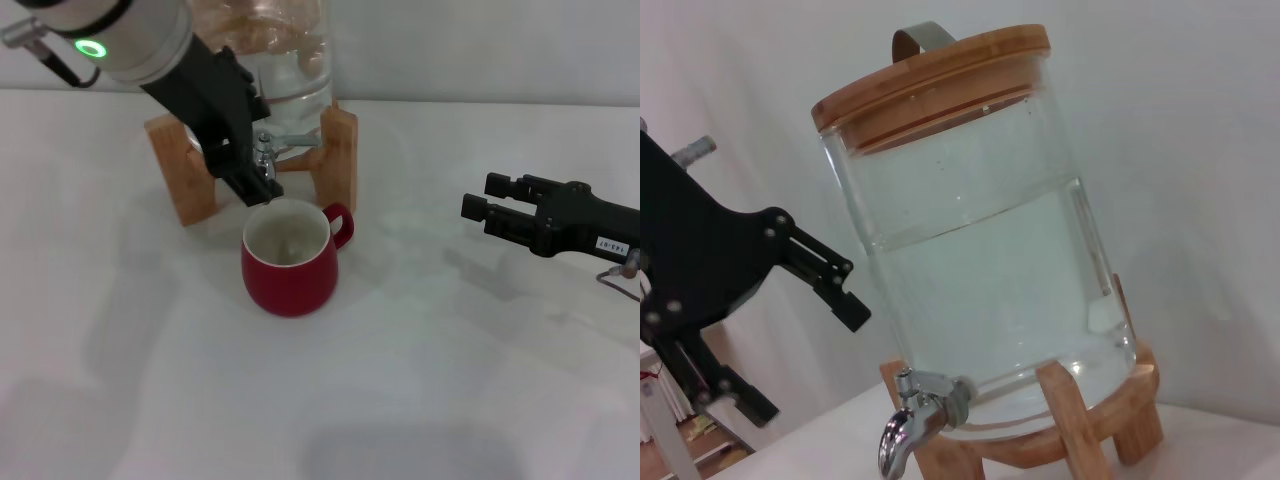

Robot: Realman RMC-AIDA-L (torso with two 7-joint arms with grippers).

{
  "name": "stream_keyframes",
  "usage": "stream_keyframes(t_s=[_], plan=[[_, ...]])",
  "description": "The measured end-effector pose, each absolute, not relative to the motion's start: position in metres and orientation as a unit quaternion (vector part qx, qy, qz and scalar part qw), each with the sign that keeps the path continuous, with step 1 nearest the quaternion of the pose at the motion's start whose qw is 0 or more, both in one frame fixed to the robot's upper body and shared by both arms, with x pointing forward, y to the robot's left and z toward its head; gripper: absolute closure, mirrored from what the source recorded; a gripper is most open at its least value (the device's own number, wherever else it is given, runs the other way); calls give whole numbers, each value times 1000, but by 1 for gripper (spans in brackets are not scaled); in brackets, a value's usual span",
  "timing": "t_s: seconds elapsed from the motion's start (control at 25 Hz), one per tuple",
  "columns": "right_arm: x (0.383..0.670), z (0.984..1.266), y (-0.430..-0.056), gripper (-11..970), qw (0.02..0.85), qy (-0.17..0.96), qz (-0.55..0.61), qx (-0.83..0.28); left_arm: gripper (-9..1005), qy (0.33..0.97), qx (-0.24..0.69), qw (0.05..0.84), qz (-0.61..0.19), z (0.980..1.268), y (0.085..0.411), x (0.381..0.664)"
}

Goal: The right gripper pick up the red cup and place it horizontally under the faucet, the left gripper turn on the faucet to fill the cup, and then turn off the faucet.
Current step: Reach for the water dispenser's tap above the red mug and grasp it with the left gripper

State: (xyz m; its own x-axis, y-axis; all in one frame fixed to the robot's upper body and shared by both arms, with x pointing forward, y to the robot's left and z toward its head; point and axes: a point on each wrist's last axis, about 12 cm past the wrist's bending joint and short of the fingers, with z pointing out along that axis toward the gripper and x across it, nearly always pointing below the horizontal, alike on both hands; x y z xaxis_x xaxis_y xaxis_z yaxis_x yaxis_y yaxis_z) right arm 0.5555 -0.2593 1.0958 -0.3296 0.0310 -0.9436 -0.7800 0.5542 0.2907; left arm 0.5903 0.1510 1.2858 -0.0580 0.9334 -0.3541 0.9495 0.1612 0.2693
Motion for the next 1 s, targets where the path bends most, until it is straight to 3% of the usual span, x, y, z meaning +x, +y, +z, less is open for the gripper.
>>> stream_keyframes(t_s=[1.0], plan=[[556,1097,-259,401,517,714,394,-262,106,702,665,253,-4,1271,133,597]])
